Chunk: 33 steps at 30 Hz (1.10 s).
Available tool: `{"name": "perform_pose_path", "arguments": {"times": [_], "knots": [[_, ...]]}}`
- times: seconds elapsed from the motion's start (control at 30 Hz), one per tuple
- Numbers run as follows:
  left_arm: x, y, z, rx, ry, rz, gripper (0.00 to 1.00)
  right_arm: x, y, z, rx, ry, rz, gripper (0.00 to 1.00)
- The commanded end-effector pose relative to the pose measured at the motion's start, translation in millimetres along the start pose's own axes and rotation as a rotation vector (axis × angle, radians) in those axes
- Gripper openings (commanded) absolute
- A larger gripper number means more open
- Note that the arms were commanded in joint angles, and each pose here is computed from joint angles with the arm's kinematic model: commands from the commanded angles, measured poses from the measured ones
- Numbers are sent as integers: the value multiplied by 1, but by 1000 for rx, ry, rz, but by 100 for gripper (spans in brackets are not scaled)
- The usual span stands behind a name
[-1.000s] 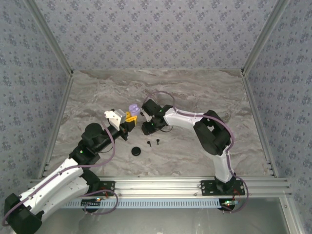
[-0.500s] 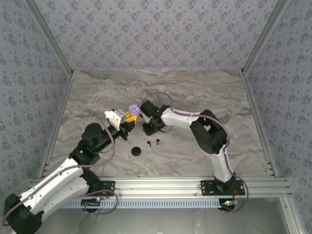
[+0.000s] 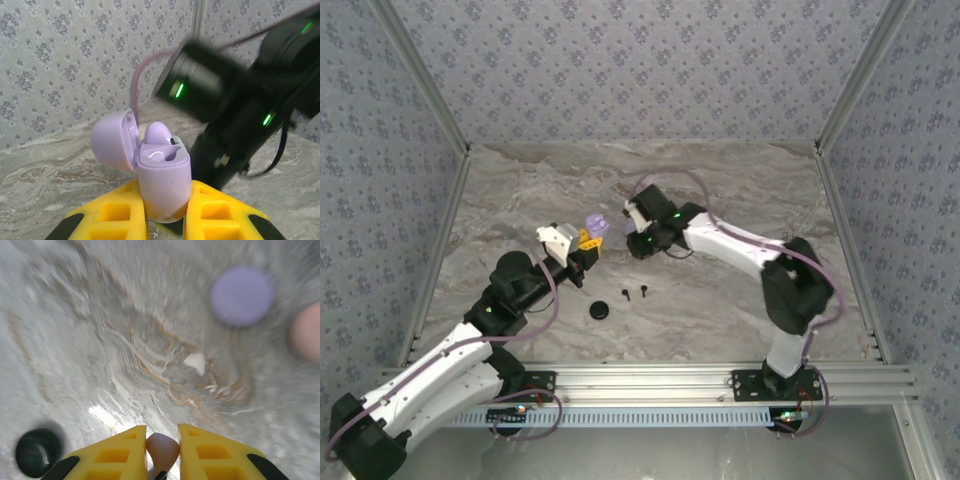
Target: Insert the wireless bluetooth earbuds into the charging case
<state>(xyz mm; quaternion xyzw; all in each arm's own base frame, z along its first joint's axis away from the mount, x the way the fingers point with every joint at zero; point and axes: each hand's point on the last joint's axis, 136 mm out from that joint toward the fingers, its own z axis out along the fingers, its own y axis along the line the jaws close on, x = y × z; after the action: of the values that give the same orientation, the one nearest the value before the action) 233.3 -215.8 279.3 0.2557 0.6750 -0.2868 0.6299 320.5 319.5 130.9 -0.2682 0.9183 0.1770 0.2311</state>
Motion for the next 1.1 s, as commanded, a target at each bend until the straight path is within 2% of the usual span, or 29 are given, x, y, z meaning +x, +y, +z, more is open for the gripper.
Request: {"name": "perform_pose_path", "arguments": {"times": [0.0,0.23,0.47,0.7,1.07], "knots": [[-11,-9,5,51,-42,-5,0,-25,-3,-54,-2,-136,-43,22],[-8,-24,21,147,-25,-19,0,-56,18,-149,-56,-369,-163,22],[-10,-35,32,220,-15,-21,0,-69,52,-203,-131,-546,-263,21],[-12,-44,37,273,-11,-33,0,-73,79,-204,-176,-596,-337,22],[-17,-47,37,291,-24,-42,0,-68,85,-178,-172,-543,-354,22]]}}
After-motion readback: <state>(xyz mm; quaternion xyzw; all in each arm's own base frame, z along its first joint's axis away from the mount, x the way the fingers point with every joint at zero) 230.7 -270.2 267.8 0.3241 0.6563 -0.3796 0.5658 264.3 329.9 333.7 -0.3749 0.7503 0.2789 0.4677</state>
